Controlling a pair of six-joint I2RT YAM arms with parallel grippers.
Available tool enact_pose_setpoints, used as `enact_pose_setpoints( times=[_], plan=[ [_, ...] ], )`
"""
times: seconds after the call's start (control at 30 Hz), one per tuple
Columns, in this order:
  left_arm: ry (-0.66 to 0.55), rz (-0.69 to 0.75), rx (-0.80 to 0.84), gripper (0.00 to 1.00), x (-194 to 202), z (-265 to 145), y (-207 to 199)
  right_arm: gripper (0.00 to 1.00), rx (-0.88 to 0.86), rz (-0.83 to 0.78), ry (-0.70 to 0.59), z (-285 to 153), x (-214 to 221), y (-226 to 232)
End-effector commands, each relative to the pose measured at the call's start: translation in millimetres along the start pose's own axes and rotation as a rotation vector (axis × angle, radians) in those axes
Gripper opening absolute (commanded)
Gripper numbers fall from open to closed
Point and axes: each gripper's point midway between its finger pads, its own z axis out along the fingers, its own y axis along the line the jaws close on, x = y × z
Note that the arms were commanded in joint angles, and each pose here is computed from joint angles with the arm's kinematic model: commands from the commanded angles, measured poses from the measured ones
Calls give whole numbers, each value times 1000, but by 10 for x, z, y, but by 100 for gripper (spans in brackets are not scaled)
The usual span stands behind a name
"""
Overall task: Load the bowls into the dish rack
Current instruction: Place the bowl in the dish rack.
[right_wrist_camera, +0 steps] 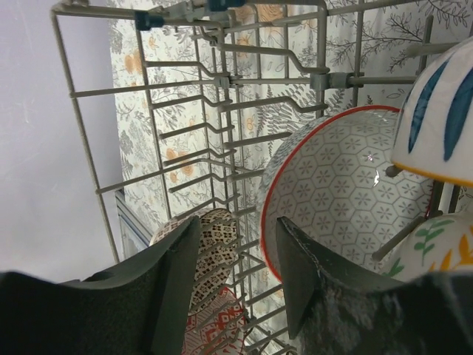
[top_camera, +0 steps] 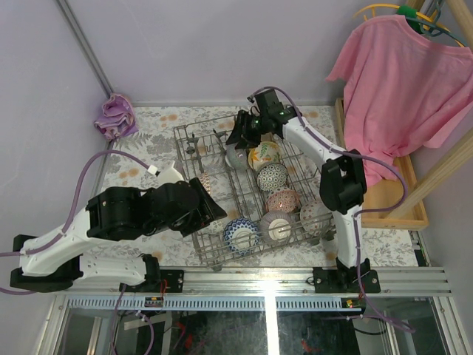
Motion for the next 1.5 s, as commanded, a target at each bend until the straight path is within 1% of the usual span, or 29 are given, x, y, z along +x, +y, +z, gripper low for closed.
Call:
enact_pose_setpoints(
  times=[0.0, 0.2, 0.43, 0.67, 0.9, 1.13, 1.47],
  plan=[
    [-38, -2, 34, 56, -78, -34, -108, 53, -34, -64, -80, -379, -144, 295],
    [-39, -1, 40, 56, -86, -48, -127, 53, -24, -71, -79, -411, -133, 289],
    [-62, -4, 40, 56, -153, -105, -133, 54, -23, -112, -107, -600, -143, 396],
    [-126, -6, 47, 57, -315, -214, -168, 55, -22, -174, -158, -951, -130, 556],
    [-202, -28, 78, 59, -489, -302, -209, 57, -22, -246, -192, -1386, -12, 720],
    [-247, -37, 118, 61, -575, -320, -249, 67, 24, -310, -211, -1872, 280, 706],
    [-279, -30, 124, 65, -593, -215, -276, 69, 23, -326, -196, -2088, 474, 711]
  ],
)
